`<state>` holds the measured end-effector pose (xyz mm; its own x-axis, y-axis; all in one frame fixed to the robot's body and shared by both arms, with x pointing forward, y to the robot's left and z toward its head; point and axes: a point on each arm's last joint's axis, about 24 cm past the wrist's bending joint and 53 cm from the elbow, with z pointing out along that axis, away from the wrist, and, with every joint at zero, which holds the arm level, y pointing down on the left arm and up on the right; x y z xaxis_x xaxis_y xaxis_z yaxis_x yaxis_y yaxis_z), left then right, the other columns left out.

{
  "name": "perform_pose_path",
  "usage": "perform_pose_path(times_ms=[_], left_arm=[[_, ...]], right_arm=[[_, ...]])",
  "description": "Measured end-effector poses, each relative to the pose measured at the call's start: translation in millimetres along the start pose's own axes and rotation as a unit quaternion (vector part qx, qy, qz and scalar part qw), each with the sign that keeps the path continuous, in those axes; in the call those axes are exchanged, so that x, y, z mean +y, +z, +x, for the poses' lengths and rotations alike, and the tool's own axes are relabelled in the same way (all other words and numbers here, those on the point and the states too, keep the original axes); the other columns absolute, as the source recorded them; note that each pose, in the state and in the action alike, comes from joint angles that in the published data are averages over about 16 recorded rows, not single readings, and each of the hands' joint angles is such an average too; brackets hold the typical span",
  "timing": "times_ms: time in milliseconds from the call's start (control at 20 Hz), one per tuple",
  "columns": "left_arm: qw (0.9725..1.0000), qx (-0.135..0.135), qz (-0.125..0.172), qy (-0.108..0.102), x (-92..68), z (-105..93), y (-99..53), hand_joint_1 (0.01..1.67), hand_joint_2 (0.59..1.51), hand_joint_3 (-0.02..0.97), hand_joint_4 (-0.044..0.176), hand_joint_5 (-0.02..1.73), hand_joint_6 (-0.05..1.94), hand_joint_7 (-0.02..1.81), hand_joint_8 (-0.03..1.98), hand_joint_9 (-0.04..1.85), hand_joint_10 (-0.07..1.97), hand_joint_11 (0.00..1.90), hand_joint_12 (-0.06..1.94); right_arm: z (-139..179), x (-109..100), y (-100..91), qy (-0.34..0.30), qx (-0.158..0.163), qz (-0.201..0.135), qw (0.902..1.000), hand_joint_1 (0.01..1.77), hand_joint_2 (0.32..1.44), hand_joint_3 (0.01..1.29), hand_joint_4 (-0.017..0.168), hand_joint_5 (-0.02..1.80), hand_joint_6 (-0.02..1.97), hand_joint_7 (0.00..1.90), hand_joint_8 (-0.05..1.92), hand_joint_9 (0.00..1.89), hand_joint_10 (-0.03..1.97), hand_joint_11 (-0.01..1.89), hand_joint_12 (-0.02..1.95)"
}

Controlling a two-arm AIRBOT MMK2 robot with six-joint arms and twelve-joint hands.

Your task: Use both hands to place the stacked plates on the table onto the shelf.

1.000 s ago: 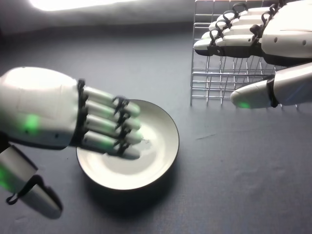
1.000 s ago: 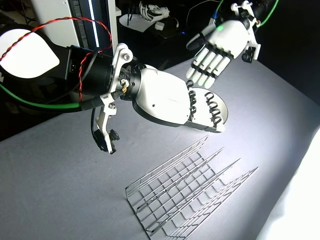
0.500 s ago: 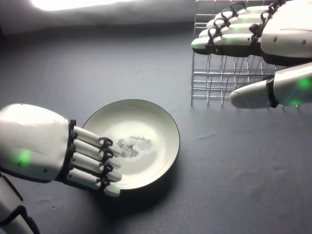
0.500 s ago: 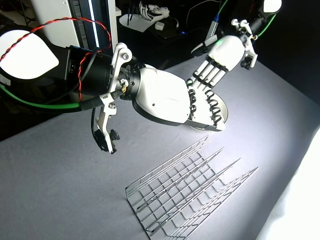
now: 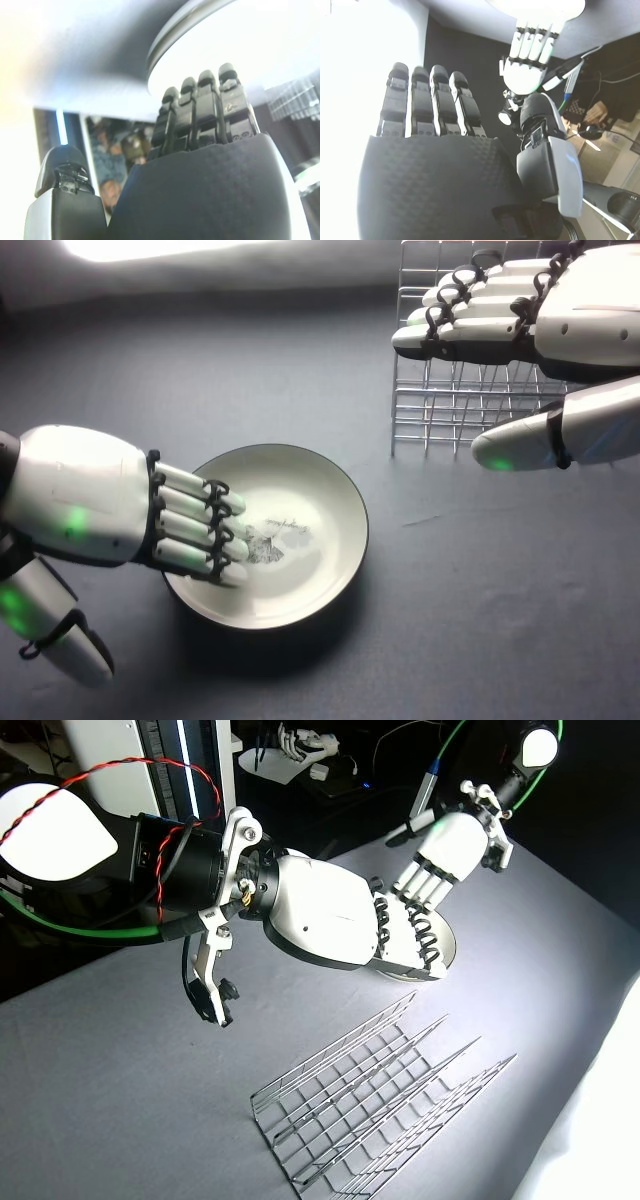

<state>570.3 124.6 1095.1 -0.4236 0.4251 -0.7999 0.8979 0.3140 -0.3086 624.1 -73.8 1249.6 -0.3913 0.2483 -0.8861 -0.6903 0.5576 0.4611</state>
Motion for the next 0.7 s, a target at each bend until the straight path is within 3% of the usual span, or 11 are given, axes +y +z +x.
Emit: perform_pose_path(times_ms=[300, 700], left_arm=[[0.9998, -0.005, -0.019, -0.006, 19.1, -3.4, -4.4, 0.02, 1.068, 0.001, 0.002, 0.1, 0.02, 0.09, 0.02, 0.08, 0.01, 0.03, 0.04], [0.9997, 0.005, -0.022, -0.011, 26.5, 3.5, -8.3, 0.02, 1.064, 0.001, 0.004, 0.1, 0.01, 0.09, 0.02, 0.08, 0.01, 0.03, 0.05]], right_arm=[[1, 0, -0.1, -0.001, 0.001, -0.001, 1.0, 0.04, 1.3, 0.01, -0.001, 0.09, 0.02, 0.08, 0.01, 0.04, 0.02, 0.02, 0.13], [1, 1, -0.1, -0.003, 0.0, -0.002, 1.0, 0.1, 1.31, 0.01, -0.001, 0.15, 0.02, 0.14, 0.01, 0.1, 0.02, 0.02, 0.35]])
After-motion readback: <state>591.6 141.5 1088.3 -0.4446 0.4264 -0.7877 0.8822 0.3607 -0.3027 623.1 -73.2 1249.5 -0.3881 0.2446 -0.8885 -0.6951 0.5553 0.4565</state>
